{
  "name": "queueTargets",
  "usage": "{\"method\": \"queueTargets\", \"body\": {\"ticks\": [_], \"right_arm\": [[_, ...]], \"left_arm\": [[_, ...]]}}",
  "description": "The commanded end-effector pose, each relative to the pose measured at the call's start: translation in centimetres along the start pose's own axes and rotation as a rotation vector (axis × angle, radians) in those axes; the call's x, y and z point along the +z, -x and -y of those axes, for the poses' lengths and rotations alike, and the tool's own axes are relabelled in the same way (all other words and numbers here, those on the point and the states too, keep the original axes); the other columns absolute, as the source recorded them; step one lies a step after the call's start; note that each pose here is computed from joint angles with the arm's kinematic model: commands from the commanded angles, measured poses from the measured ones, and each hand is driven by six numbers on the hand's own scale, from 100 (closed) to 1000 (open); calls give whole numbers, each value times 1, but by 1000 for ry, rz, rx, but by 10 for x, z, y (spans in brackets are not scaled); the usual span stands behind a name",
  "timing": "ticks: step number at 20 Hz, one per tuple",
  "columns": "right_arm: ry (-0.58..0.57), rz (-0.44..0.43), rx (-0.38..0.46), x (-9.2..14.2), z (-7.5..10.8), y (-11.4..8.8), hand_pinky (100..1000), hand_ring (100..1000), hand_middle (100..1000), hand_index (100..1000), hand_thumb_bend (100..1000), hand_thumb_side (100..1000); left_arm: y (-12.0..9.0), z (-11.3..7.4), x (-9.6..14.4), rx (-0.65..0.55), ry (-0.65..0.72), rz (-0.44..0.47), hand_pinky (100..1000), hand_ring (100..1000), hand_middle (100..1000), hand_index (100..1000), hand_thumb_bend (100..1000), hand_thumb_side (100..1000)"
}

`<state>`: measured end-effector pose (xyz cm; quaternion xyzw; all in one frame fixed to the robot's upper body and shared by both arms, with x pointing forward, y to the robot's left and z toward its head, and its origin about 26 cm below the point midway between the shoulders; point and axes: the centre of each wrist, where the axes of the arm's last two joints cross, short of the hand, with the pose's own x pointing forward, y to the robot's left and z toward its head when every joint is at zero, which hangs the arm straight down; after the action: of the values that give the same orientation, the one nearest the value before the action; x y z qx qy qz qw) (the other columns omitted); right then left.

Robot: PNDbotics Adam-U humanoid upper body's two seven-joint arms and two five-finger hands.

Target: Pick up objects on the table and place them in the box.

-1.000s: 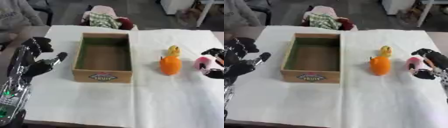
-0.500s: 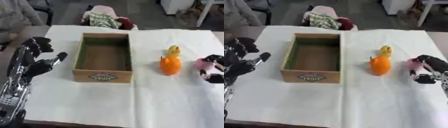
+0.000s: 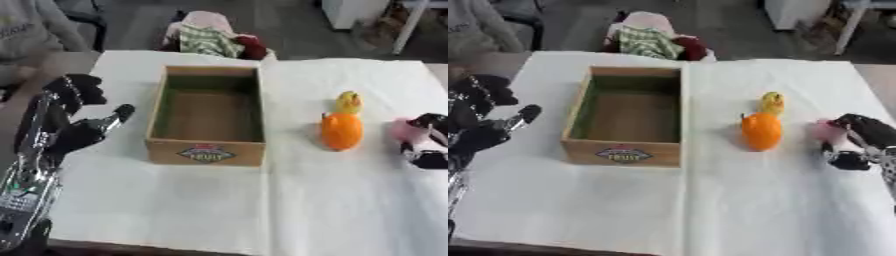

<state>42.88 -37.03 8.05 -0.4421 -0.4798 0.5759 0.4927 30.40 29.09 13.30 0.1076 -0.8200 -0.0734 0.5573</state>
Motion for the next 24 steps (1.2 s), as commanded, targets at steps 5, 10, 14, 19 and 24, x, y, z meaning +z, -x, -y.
{"method": "queueTargets", "body": {"ticks": [5, 10, 14, 19, 24], "right_arm": [[225, -42, -42, 2, 33, -1, 485, 615, 203, 205, 100, 200], [353, -41, -91, 4, 40, -2, 439, 567, 100, 126, 100, 199], [440, -29, -123, 3, 43, -4, 417, 546, 100, 104, 100, 206], [550, 11, -149, 0, 49, -12, 407, 536, 100, 100, 100, 219], [644, 85, -155, -7, 61, -27, 406, 529, 100, 100, 100, 233]], "left_arm": [[-7, -2, -3, -7, 0, 23, 696, 536, 490, 635, 704, 100], [-6, -3, -2, -7, -2, 21, 697, 536, 490, 634, 703, 100], [-7, -3, -2, -7, -3, 21, 697, 536, 490, 634, 701, 100], [-6, -3, -2, -6, -3, 19, 697, 535, 490, 634, 697, 100], [-6, -2, -2, -6, -1, 19, 697, 535, 489, 634, 696, 100]]}}
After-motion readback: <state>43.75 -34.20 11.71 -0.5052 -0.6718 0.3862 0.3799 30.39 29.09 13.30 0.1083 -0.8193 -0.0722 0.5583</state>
